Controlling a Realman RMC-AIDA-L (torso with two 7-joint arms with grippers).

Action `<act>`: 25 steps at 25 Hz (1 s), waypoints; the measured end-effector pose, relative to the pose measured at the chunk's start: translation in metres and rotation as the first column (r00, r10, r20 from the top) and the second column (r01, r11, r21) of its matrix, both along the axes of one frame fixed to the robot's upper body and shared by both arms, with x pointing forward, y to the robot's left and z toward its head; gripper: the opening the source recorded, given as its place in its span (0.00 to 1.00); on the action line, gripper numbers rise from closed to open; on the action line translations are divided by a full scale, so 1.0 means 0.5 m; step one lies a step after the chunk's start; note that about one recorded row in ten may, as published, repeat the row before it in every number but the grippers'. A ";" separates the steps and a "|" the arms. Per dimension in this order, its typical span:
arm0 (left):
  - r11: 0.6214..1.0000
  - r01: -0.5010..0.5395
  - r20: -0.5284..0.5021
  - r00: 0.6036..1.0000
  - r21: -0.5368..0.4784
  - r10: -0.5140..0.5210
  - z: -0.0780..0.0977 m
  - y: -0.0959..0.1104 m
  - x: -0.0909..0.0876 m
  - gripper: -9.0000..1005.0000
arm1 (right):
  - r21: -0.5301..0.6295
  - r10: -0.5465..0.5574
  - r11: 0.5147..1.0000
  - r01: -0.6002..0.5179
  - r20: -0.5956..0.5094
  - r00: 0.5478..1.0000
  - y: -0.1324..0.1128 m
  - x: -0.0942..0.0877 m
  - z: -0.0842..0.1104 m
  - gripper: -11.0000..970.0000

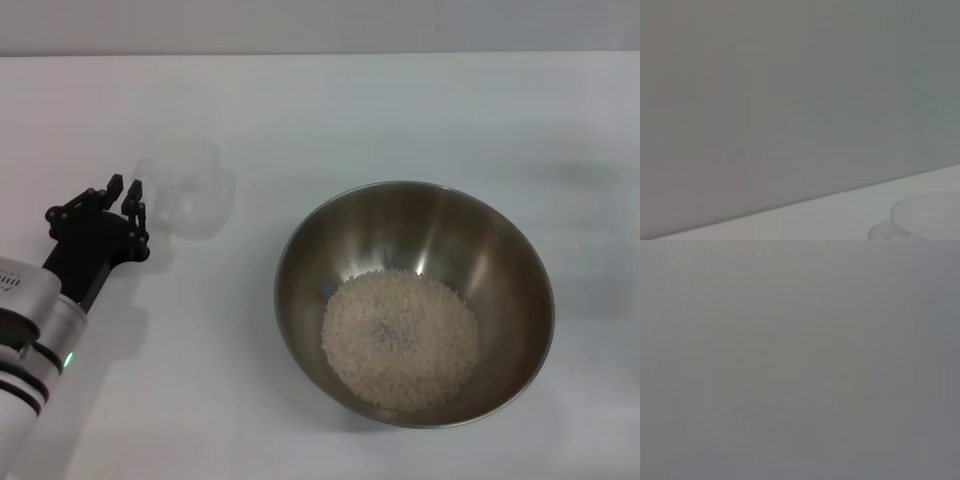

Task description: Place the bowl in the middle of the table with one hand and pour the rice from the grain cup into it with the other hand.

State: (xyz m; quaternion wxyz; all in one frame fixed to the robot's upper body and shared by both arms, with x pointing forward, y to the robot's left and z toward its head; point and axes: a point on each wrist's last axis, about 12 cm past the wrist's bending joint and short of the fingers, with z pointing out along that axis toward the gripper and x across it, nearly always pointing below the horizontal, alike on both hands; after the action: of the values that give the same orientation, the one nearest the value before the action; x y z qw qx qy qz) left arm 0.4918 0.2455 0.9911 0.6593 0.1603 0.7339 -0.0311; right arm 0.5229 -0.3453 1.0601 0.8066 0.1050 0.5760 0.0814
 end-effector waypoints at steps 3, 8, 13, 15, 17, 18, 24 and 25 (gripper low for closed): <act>1.000 0.001 -0.002 1.000 0.000 -0.001 -0.002 0.001 -0.006 0.18 | -0.004 0.001 1.000 -0.001 0.003 1.000 0.001 0.003 0.002 0.52; 1.000 -0.013 -0.009 1.000 -0.026 0.012 -0.007 0.009 -0.022 0.23 | -0.008 0.004 1.000 -0.003 0.005 1.000 0.002 0.007 0.004 0.52; 0.992 -0.042 0.058 0.997 -0.116 0.048 0.002 0.033 -0.055 0.27 | -0.012 0.005 1.000 -0.005 -0.001 1.000 0.003 0.011 0.005 0.52; 0.988 -0.038 0.093 0.994 -0.147 0.052 0.010 0.038 -0.062 0.29 | -0.021 0.004 1.000 -0.004 -0.005 1.000 0.005 0.013 0.004 0.52; 0.984 -0.033 0.118 0.992 -0.173 0.054 0.016 0.040 -0.065 0.31 | -0.038 0.001 0.999 -0.001 -0.007 1.000 0.007 0.014 0.004 0.52; 0.974 -0.034 0.167 0.983 -0.223 0.073 0.031 0.042 -0.062 0.32 | -0.051 0.000 0.999 0.000 -0.005 1.000 0.010 0.015 0.004 0.52; 0.967 -0.011 0.224 0.972 -0.255 0.070 0.058 0.027 -0.021 0.50 | -0.076 0.006 0.997 -0.006 -0.002 1.000 0.017 0.015 0.004 0.52; 0.967 -0.011 0.224 0.972 -0.255 0.070 0.058 0.027 -0.021 0.50 | -0.076 0.007 0.997 -0.007 -0.005 1.000 0.018 0.016 0.004 0.52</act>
State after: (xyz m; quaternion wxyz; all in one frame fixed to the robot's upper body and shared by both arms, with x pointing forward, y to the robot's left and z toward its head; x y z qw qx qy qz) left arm 0.4814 0.2588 1.0202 0.7557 0.0626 0.6454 -0.0919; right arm 0.5309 -0.3364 1.0620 0.8083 0.0725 0.5809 0.0619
